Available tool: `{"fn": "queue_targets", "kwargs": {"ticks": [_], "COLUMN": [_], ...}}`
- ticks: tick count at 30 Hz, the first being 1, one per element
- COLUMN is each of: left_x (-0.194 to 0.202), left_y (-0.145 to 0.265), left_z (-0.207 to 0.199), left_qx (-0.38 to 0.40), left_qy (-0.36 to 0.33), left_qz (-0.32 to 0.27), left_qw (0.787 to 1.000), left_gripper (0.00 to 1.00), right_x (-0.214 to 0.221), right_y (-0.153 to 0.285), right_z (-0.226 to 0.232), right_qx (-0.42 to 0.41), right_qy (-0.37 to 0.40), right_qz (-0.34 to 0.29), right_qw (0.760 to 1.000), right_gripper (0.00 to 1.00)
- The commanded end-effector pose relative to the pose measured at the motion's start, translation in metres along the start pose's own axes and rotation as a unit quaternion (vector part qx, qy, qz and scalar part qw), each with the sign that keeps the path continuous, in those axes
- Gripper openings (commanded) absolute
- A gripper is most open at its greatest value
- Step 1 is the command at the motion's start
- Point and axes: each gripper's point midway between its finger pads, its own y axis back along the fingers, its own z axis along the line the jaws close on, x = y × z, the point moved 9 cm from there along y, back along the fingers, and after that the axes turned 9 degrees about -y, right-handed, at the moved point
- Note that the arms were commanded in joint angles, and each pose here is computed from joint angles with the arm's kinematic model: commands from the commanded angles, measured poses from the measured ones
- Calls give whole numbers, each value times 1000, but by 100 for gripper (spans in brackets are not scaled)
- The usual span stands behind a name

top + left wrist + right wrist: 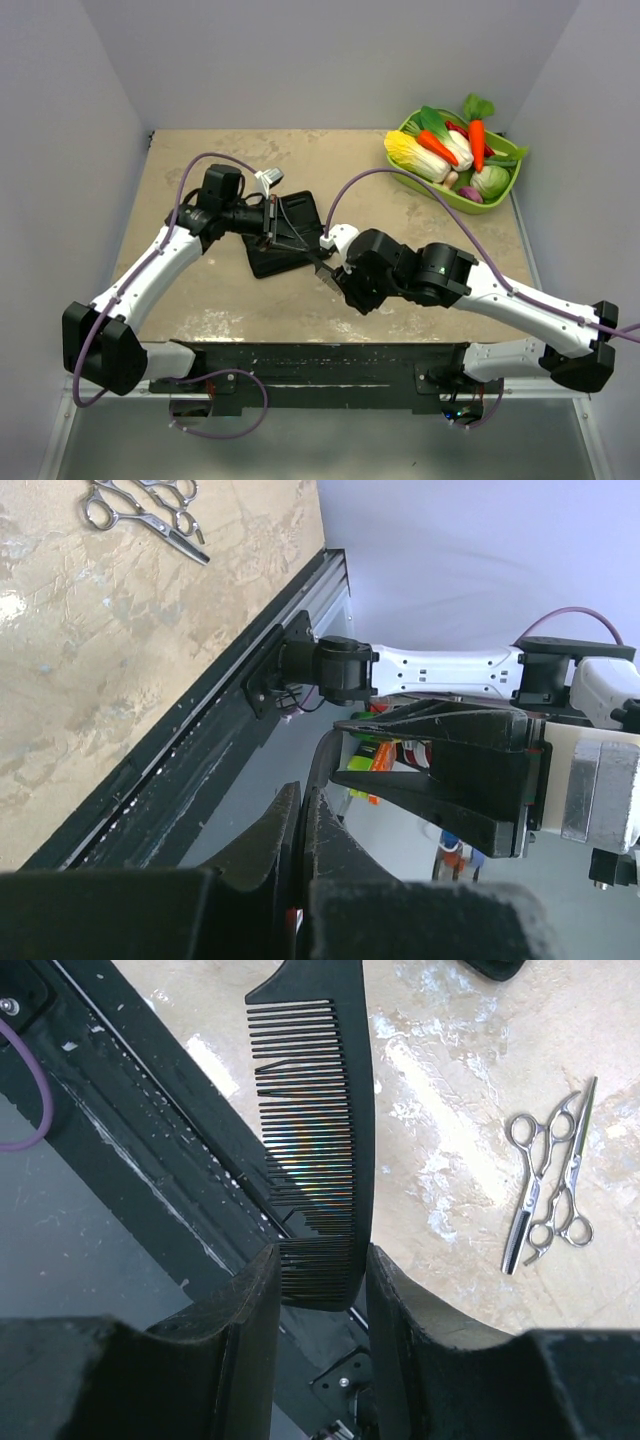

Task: Sort the hair-cutting tools
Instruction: Pick up the comb at the center of the board.

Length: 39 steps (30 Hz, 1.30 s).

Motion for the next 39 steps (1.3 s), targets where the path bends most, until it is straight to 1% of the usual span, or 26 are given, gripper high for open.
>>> {"fn": "queue_targets", "kwargs": {"ticks": [1,2,3,4,6,7,8,11,12,14,16,17,18,19,20,22,23,24,26,27,29,30,31,32,34,39], "left_x": [-1,-3,-4,-7,-13,-18,-20,-27,-29,-35,-42,-44,-46,-49,-49,-48,-47,-48,-42,-40,-38,-36,-35,-33,-30,-28], "left_y": [4,3,3,3,5,6,6,5,5,2,0,0,0,1,1,1,1,2,1,3,5,7,7,8,9,15], "left_z": [-9,-10,-10,-11,-14,-16,-18,-21,-22,-24,-27,-28,-29,-31,-31,-30,-30,-30,-23,-19,-17,-14,-13,-13,-11,-11], "left_qx": [2,-3,-7,-21,-46,-72,-78,-69,-63,-48,-28,-24,-19,-7,2,22,31,41,55,65,86,99,105,115,123,121], "left_qy": [-22,-25,-27,-35,-59,-74,-84,-102,-106,-112,-130,-131,-139,-157,-153,-160,-150,-154,-131,-134,-114,-118,-112,-102,-99,-102], "left_qz": [-10,-14,-17,-32,-56,-81,-92,-136,-145,-171,-192,-201,-211,-232,-242,-266,-272,-284,-290,-301,-309,-313,-314,-315,-315,-319], "left_qw": [1000,1000,999,999,996,991,989,983,982,978,972,971,967,960,958,950,950,946,946,942,940,937,937,937,936,934], "left_gripper": [0,0,0,0,0,0,0,0,0,0,0,0,0,0,0,0,0,0,0,0,0,0,0,0,0,0], "right_x": [-13,-14,-15,-19,-25,-27,-30,-46,-58,-66,-80,-77,-83,-81,-70,-66,-56,-54,-42,-43,-30,-33,-21,-23,-18,-14], "right_y": [15,18,19,21,22,18,12,-3,-3,-7,-2,-5,0,9,4,20,15,17,18,21,12,16,5,9,5,-1], "right_z": [-1,-3,-3,-8,-13,-16,-30,-50,-53,-65,-74,-94,-97,-102,-120,-124,-133,-134,-131,-129,-122,-118,-115,-113,-113,-114], "right_qx": [7,16,22,55,73,77,91,63,45,22,-15,-5,-41,-58,-46,-91,-85,-91,-119,-138,-198,-235,-275,-302,-327,-338], "right_qy": [-5,-21,-34,-49,-99,-116,-154,-233,-249,-288,-321,-348,-353,-374,-403,-420,-436,-435,-438,-426,-432,-408,-424,-401,-403,-385], "right_qz": [-48,-58,-71,-95,-125,-128,-128,-159,-194,-210,-254,-266,-293,-317,-327,-369,-371,-381,-384,-403,-387,-410,-384,-404,-399,-387], "right_qw": [999,998,997,993,984,982,976,957,948,934,912,899,888,870,854,824,816,811,804,798,791,781,773,765,757,767], "right_gripper": [43,59,66,69,74,74,74,73,73,73,73,73,73,72,72,71,70,70,70,70,70,69,70,69,67,66]}}
